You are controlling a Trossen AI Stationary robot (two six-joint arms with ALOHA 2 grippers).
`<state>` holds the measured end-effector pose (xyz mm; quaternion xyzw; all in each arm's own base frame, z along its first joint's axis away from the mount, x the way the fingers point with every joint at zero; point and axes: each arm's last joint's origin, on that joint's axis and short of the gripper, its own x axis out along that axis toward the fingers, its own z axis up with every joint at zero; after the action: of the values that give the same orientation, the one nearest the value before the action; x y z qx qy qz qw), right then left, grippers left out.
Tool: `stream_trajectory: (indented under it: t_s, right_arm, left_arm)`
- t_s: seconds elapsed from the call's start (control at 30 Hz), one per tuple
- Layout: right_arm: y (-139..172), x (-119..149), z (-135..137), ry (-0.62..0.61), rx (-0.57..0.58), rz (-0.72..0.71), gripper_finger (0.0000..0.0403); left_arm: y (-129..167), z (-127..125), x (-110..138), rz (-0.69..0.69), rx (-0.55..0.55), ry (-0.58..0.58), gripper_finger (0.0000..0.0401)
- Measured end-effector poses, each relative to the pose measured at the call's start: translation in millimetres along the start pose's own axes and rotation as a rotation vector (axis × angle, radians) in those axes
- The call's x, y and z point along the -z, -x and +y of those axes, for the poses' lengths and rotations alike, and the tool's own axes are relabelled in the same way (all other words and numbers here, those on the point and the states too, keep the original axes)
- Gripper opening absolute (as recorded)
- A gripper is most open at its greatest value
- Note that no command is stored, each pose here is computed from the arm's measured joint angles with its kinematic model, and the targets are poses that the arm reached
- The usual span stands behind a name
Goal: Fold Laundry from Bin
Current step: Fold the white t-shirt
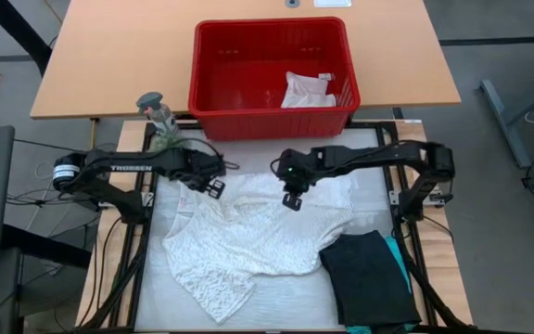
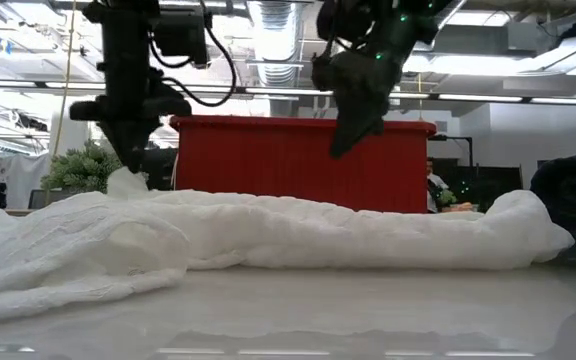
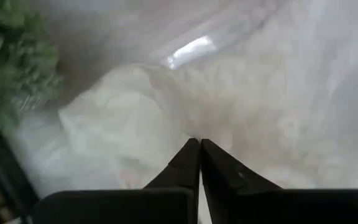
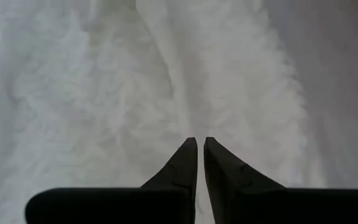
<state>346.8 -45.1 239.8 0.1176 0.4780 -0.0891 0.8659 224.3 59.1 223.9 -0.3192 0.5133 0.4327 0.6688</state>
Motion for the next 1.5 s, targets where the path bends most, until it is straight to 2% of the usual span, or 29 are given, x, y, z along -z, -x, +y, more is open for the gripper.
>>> stream_trajectory:
  t_s: [0.23,0.37,0.63,1.0,1.17,1.27,1.5]
  right_arm:
    - [-24.3,-0.3,2.3,0.005,-0.003,0.012,0.0053]
    - [-25.7,-0.4,0.0,0.006,0.002,0.015,0.0053]
    - [-37.9,-1.3,-15.6,-0.026,0.052,0.026,0.0053]
    - [-87.3,9.4,-36.1,-0.119,0.174,0.103,0.0053]
    - [-89.1,15.1,-41.5,-0.206,0.256,0.141,0.0053]
    - [-88.4,16.4,-44.4,-0.213,0.275,0.157,0.0053]
    - [-88.7,15.9,-43.2,-0.193,0.266,0.153,0.0053]
  left_arm:
    - [6.7,-6.8,25.1,-0.028,-0.106,-0.015,0.0000]
    - [9.8,-7.3,36.3,-0.014,-0.146,-0.019,0.0000]
    - [13.7,-14.8,48.8,-0.060,-0.139,-0.016,0.0000]
    - [20.1,-19.6,68.7,-0.121,-0.157,0.034,0.0000]
    - [23.8,-13.1,78.5,-0.109,-0.233,0.059,0.0000]
    - [26.1,-10.3,83.4,-0.120,-0.268,0.068,0.0000]
    - [26.0,-13.6,83.2,-0.179,-0.233,0.156,0.0000]
